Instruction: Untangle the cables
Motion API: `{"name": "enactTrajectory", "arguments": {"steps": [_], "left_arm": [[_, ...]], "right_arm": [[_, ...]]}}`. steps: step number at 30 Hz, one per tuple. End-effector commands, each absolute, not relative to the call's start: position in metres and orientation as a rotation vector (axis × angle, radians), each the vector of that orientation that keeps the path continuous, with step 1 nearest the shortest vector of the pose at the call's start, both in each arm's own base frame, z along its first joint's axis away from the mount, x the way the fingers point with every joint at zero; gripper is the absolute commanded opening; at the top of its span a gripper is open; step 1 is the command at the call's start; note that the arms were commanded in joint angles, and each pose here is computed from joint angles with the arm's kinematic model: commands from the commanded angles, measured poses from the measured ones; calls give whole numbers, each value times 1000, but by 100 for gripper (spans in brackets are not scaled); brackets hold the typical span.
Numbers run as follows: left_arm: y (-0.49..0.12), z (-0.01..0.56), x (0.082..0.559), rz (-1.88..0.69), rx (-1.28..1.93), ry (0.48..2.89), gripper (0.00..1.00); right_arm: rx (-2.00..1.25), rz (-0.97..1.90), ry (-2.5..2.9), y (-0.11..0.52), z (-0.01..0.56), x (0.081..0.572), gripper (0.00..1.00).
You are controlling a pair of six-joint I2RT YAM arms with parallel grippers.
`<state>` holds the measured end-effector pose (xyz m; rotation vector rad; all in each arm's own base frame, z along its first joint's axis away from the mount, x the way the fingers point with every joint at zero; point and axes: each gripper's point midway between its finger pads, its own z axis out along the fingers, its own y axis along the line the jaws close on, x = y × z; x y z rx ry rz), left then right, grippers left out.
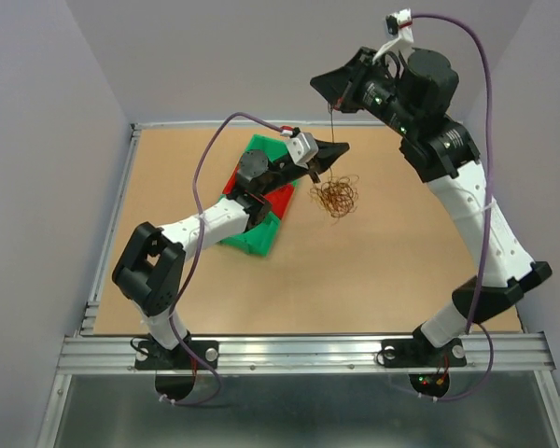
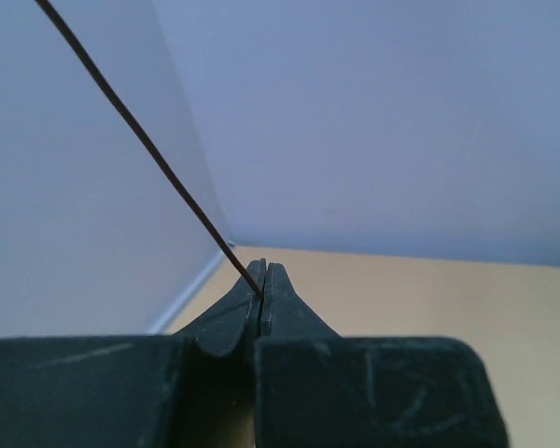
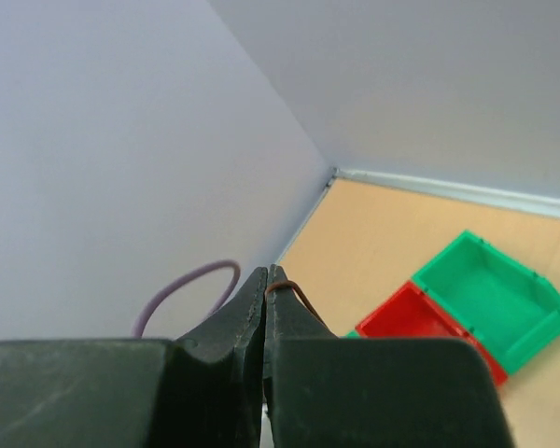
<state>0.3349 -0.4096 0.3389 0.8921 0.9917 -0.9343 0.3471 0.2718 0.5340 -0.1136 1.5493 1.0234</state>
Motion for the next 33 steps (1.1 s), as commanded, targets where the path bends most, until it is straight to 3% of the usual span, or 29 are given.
{"name": "enactTrajectory", "arguments": {"steps": [1,6,10,21,29,30,33], "left_arm": [[-419,156,313,-1054,1111,1513,8],[-427,134,314,-1084,1157,1581,17],[-430,120,317,-1083,1161,1627,32],[-428,128,319,-1056,1153,1614,29],[-427,132,317,-1057,1162,1600,20],[-426,135,317,-1057,1162,1592,20],[-423,147,313,-1060,1161,1568,36]], "right_arm": [[-3,1078,528,158,810,213,1],[200,924,398,114,825,224,1],[259,858,345,87,830,207,1],[287,734,448,82,807,225,1],[311,663,504,77,793,235,0],[311,667,507,77,792,234,1],[326,693,555,82,774,242,1]]}}
